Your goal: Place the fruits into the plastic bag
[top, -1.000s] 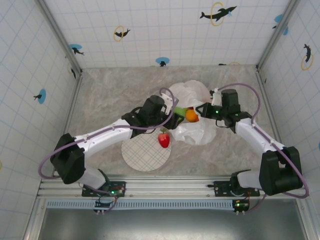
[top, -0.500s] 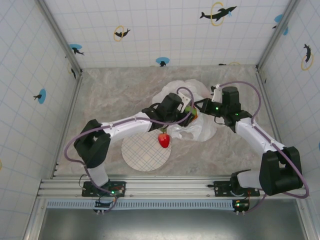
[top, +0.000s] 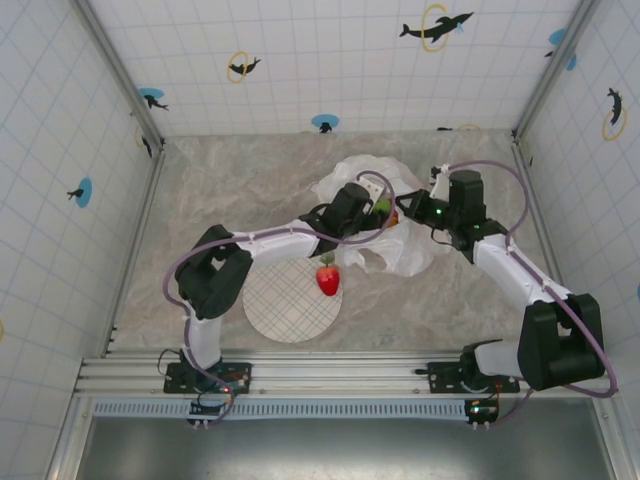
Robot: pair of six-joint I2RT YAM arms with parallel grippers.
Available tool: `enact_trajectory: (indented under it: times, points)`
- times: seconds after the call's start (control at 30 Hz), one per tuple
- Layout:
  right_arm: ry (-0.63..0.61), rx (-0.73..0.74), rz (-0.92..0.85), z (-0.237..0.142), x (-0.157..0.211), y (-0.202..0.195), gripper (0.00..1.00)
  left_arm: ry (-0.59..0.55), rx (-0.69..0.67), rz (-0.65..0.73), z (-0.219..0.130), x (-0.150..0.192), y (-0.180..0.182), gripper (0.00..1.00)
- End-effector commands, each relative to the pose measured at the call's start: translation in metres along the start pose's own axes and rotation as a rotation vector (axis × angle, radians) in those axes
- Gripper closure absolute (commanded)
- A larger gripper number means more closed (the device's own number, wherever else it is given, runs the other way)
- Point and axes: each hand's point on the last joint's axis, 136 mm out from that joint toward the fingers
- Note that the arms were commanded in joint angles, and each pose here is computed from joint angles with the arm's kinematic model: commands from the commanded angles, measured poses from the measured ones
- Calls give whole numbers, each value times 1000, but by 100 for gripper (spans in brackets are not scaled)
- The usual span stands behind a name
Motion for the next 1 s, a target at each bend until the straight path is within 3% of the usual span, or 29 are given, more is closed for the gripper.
enact_trajectory:
  times: [0.0, 0.43, 0.97]
  points:
    - [-92, -43, -17, -4, -31, 19, 100, -98, -92, 24, 10, -26, 14, 37]
    - [-133, -59, -8, -6, -54, 20, 100, -100, -109, 72, 55, -29, 13, 26]
    - [-117, -55, 3, -5, -47, 10, 100, -123, -78, 39, 29, -37, 10, 9]
Point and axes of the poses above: each hand's point on the last joint's axis, 136 mm out from that joint toward the fingers, its own z axis out along the fingers, its own y axis along the line the jaws close on, x = y × z, and after that the axes turned 6 degrees about z, right-handed
